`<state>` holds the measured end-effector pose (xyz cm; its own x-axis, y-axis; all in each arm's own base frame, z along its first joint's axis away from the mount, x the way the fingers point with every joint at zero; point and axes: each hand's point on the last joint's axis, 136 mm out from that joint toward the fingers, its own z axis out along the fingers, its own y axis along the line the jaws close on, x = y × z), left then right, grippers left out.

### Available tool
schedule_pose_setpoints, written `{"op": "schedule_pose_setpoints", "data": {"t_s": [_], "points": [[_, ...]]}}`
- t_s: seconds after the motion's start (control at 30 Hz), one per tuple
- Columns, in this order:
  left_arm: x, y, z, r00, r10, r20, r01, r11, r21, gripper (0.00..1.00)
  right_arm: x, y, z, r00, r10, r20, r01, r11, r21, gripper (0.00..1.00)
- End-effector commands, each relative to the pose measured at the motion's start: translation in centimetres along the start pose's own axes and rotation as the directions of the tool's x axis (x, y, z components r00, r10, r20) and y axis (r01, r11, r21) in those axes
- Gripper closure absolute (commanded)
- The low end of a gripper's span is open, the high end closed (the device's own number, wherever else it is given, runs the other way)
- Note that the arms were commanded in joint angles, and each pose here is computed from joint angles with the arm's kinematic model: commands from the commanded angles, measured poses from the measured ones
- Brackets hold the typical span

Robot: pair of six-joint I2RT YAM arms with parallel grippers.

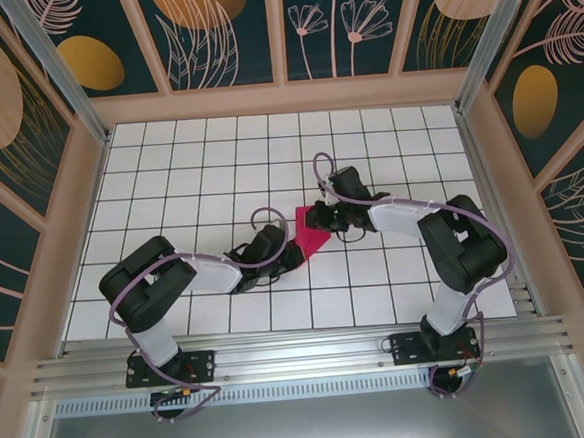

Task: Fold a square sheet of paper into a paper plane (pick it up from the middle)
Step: Fourth fold the wing at the center of the table.

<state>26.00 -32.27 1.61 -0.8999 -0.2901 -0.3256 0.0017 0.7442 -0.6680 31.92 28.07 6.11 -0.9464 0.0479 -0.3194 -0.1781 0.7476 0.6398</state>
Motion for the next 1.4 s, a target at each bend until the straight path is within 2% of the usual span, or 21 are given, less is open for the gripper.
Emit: {"op": "schedule_pose_setpoints", "data": {"t_s": [0.0,0.23,0.5,0.67,0.9,1.2,1.37], "points": [[1.6,3.3,0.2,0.998,-0.024,-0.05,0.019,0.995,-0.095,1.0,2.1,0.4,0.5,0.999,-0.014,-0.046,0.014,1.0,-0.007,0.87],[1.8,3.5,0.3,0.998,-0.033,-0.05,0.028,0.995,-0.097,1.0,4.0,-0.5,2.4,0.993,-0.013,-0.118,0.014,1.0,0.005,0.92],[2.1,3.9,0.2,0.997,-0.044,-0.058,0.038,0.994,-0.098,1.0,5.3,-2.2,3.8,0.985,0.0,-0.174,0.007,0.999,0.037,0.92],[2.7,4.4,-0.1,0.996,-0.047,-0.077,0.039,0.994,-0.102,1.0,3.9,-3.6,3.7,0.99,-0.004,-0.14,0.016,0.996,0.084,0.92],[3.7,5.1,-0.2,0.993,-0.05,-0.111,0.037,0.993,-0.114,1.0,1.6,-3.4,3.9,0.994,-0.035,-0.103,0.043,0.996,0.076,0.91],[4.4,5.6,0.0,0.989,-0.045,-0.142,0.028,0.992,-0.12,1.0,-1.9,-5.4,3.4,0.999,-0.016,-0.046,0.02,0.996,0.086,0.9],[3.5,4.8,-0.4,0.993,-0.03,-0.115,0.017,0.994,-0.105,1.0,-1.9,-5.6,3.4,0.999,0.0,-0.05,0.005,0.996,0.085,0.9]]}}
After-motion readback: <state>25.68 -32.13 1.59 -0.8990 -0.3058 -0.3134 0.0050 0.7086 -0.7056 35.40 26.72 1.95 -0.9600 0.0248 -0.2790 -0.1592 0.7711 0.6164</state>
